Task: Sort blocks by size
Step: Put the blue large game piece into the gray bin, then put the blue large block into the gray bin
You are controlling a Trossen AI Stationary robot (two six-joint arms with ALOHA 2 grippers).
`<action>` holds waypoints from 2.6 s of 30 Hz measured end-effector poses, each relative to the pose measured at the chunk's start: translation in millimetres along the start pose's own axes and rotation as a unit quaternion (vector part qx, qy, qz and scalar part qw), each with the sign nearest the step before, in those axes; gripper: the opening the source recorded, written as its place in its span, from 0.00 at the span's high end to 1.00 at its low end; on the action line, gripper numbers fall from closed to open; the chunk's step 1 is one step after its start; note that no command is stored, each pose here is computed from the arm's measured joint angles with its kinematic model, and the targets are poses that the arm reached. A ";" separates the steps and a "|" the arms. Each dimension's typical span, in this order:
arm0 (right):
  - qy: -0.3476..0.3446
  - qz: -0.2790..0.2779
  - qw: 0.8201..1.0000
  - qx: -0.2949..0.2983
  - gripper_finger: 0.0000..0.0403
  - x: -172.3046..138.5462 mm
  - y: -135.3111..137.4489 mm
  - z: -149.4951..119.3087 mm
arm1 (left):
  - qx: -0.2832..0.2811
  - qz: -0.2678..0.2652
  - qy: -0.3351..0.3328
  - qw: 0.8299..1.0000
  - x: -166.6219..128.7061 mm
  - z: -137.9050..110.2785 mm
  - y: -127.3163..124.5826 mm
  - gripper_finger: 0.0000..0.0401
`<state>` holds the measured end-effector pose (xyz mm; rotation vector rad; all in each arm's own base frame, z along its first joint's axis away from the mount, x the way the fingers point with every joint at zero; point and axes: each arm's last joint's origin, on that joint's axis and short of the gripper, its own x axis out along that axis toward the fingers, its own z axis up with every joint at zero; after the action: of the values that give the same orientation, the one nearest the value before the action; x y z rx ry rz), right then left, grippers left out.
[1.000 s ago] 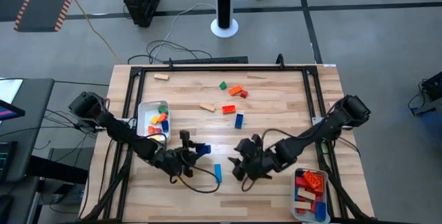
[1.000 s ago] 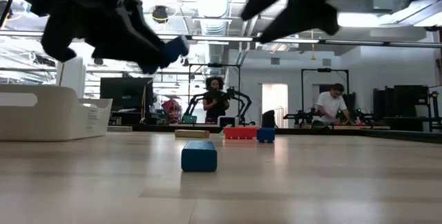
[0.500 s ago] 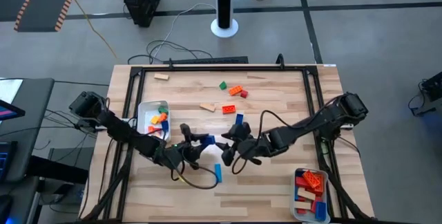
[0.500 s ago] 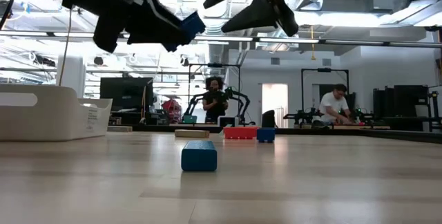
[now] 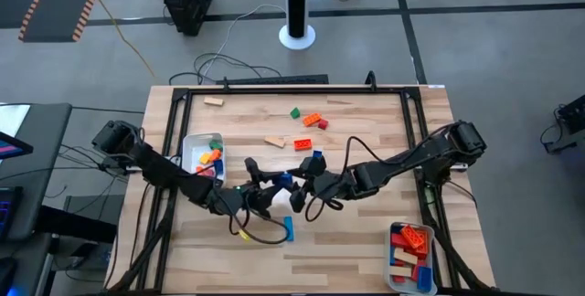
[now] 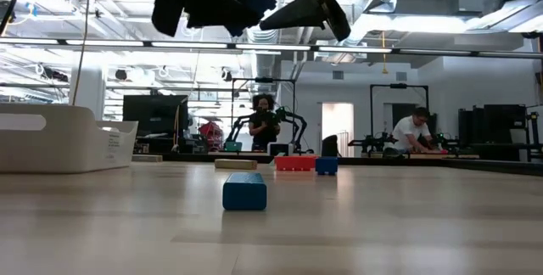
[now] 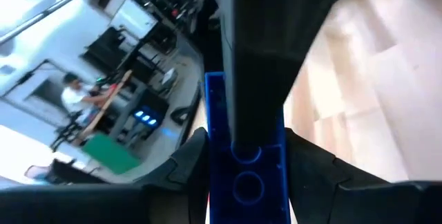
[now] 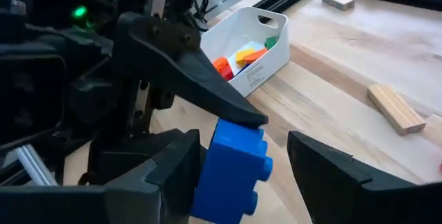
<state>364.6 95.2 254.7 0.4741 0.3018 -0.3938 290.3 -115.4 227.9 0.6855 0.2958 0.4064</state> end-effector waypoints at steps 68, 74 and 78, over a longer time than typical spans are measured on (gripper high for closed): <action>0.525 -0.214 0.780 0.265 0.46 -215.3 14.1 -83.6 | 0.053 -0.347 -0.038 0.936 -17.2 -15.6 -38.0 0.28; 0.455 -0.173 0.854 0.186 0.50 -185.5 6.8 -59.0 | 0.080 -0.391 -0.009 0.917 -4.2 -29.3 -59.0 0.28; 0.377 -0.157 0.905 0.120 0.51 -163.3 -2.0 -44.7 | 0.100 -0.406 -0.002 0.909 11.1 -27.9 -71.4 0.28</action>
<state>211.4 163.8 276.2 0.8192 1.1034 -0.5548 307.9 -145.2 158.6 0.7001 0.5914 -0.4290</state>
